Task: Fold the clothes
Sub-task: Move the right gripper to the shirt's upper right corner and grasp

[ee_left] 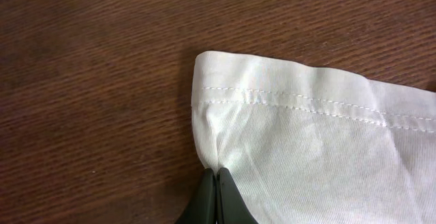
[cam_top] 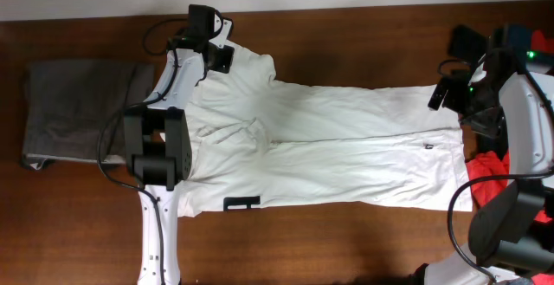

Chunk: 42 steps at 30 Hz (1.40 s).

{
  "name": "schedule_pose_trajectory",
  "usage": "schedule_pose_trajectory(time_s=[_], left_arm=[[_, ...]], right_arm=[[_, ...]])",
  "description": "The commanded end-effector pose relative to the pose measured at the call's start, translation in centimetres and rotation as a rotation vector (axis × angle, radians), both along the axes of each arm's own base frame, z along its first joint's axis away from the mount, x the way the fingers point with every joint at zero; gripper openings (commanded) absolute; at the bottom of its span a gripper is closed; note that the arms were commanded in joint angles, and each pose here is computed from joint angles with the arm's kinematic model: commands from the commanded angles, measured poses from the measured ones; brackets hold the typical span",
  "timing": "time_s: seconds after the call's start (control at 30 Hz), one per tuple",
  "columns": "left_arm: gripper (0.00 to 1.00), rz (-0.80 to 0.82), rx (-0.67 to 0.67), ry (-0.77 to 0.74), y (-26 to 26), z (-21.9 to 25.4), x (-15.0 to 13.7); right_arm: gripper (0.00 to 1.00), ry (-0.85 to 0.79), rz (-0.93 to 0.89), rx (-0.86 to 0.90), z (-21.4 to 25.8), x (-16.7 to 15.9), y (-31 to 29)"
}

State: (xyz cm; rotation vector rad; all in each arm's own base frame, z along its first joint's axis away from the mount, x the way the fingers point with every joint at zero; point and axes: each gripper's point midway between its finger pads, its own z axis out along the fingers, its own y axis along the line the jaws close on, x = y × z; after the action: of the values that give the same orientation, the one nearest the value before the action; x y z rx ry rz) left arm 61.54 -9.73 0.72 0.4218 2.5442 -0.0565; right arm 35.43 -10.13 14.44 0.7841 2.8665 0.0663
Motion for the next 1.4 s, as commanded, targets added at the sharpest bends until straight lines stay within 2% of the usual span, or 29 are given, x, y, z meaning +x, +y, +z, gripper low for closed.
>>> schedule_pose_trajectory(time_s=[0.0,0.27,0.53,0.87,0.97,1.07,1.17,1.37], left_arm=[[0.00,0.016,0.026,0.102,1.0,-4.5,-1.5],[0.00,0.020,0.022,0.081,0.9,-0.2,-0.5],[0.00,0.045,-0.042,0.047,0.2,4.1,0.4],[0.00,0.020,-0.102,0.076,-0.9,4.8,-0.3],[0.00,0.021,-0.100,0.088,-0.9,4.7,-0.5],[0.01,0.021,-0.100,0.092,-0.9,4.7,-0.6],[0.01,0.022,-0.099,0.095,-0.8,4.6,-0.7],[0.00,0.022,-0.098,0.100,-0.8,4.6,-0.8]], right_arm=[[0.99,-0.024,-0.003,-0.008,0.8,0.2,-0.1],[0.99,-0.024,-0.003,-0.008,0.8,0.2,-0.1],[0.99,-0.024,-0.004,-0.008,0.8,0.2,-0.1],[0.99,-0.065,0.003,-0.017,1.1,1.2,-0.3],[0.98,-0.112,0.015,-0.027,1.2,2.4,-0.6],[0.87,-0.166,0.071,-0.056,1.3,4.0,-1.0],[0.83,-0.202,0.113,-0.082,0.7,5.7,-1.6],[0.83,-0.162,0.123,-0.137,-3.7,7.7,-3.9]])
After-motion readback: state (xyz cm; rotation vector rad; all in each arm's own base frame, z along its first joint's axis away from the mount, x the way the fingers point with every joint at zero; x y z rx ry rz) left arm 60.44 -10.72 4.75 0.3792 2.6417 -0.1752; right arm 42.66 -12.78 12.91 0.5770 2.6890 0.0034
